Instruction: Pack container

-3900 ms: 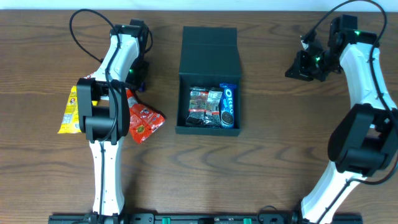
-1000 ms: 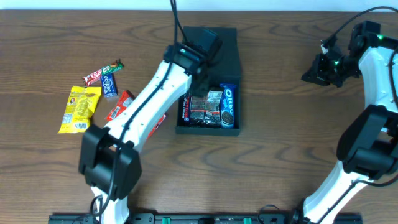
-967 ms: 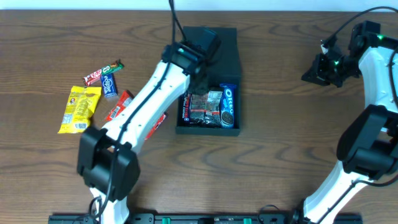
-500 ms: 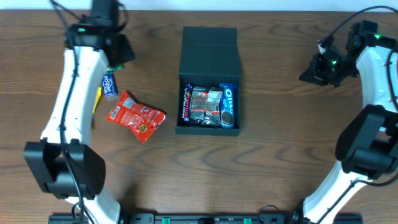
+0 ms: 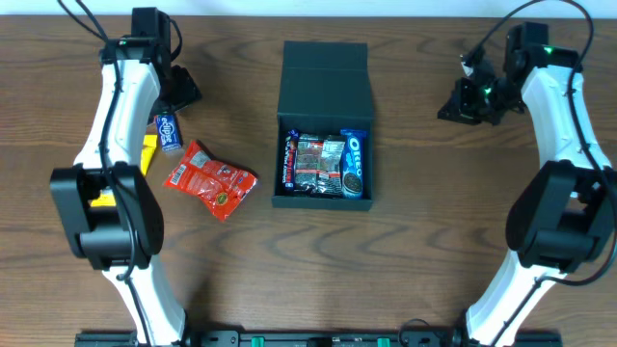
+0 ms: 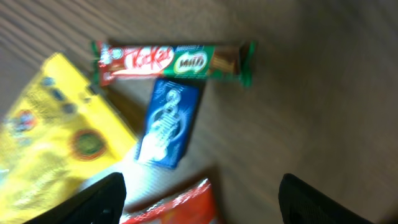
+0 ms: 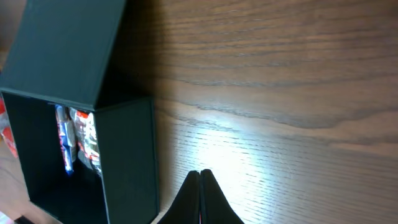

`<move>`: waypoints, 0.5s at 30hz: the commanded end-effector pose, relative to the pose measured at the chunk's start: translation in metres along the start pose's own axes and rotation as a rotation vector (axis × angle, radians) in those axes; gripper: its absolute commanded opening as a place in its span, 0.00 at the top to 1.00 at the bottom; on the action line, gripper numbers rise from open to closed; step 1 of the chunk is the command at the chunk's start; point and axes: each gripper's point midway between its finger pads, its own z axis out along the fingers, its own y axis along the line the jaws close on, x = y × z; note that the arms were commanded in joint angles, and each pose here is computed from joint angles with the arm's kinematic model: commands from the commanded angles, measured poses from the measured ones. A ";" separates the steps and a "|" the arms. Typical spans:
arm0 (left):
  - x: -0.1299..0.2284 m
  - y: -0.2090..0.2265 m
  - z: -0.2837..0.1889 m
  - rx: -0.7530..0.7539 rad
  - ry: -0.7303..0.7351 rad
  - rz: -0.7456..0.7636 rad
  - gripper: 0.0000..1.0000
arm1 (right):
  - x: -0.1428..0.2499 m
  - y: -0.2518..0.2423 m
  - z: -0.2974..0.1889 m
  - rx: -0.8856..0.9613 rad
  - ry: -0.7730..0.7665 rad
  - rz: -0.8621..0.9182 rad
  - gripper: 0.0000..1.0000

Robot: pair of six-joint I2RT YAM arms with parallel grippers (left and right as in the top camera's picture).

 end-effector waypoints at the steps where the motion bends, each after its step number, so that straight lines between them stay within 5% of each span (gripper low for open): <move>1: -0.011 -0.006 0.006 0.026 -0.030 -0.142 0.19 | -0.005 0.011 -0.002 -0.010 -0.015 -0.037 0.98; 6: -0.035 -0.008 0.005 0.013 -0.138 0.089 0.16 | -0.004 0.014 -0.001 -0.011 -0.011 -0.040 0.98; 15: -0.053 0.008 0.001 -0.099 -0.224 0.138 0.12 | -0.004 0.014 -0.001 -0.011 -0.011 -0.022 0.99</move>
